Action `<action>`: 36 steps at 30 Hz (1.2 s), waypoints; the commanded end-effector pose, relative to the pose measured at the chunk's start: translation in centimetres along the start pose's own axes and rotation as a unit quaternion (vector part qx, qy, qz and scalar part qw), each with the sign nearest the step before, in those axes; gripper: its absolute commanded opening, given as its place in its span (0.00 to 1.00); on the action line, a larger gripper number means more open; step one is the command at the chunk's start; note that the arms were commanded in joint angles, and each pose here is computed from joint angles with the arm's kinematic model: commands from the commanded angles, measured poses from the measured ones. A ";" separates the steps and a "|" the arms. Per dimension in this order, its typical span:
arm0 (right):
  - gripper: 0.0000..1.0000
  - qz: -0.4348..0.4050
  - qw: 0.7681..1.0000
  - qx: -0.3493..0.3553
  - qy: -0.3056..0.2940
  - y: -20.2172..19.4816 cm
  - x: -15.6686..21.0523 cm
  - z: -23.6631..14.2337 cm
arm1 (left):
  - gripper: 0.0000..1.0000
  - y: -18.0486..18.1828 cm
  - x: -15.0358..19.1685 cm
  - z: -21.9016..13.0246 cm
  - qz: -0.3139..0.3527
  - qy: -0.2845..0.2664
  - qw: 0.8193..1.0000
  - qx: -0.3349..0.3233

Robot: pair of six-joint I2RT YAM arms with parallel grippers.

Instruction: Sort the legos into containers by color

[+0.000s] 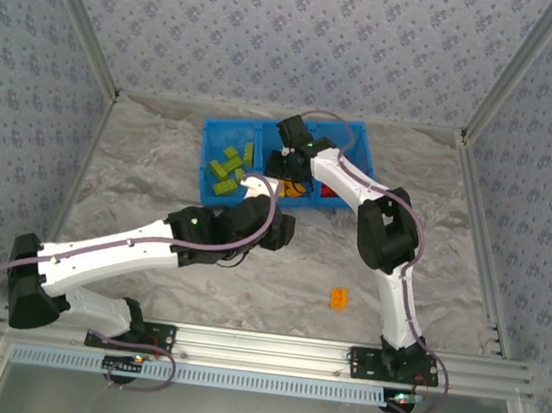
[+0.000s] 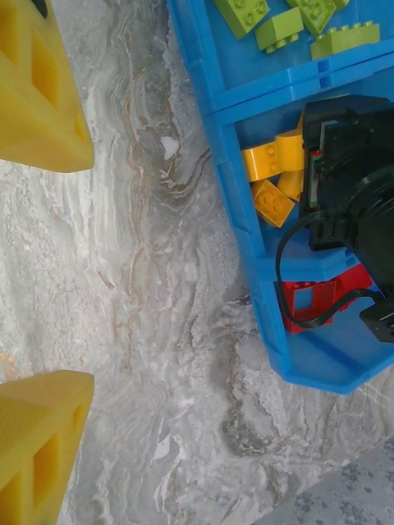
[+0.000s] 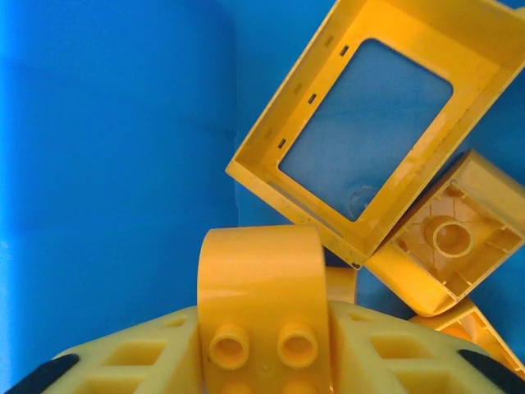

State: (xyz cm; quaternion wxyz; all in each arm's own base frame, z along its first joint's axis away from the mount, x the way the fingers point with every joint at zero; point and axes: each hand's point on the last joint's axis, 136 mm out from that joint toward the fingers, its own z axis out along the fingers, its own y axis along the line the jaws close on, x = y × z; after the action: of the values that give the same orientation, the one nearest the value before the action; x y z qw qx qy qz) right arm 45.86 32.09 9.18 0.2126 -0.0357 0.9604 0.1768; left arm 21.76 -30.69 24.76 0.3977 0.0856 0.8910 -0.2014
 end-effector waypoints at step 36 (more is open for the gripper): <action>0.73 0.066 0.947 0.156 -0.274 -16.3 9.9 -38.0 | 0.74 -15.1 20.8 10.5 0.063 0.317 0.940 0.109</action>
State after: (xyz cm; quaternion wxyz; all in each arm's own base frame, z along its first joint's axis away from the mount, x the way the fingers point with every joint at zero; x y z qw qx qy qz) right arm 25.70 5.09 33.81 0.4850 0.1070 0.8638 0.0851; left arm 11.49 -46.88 6.83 0.1304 0.2584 0.9366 -0.1975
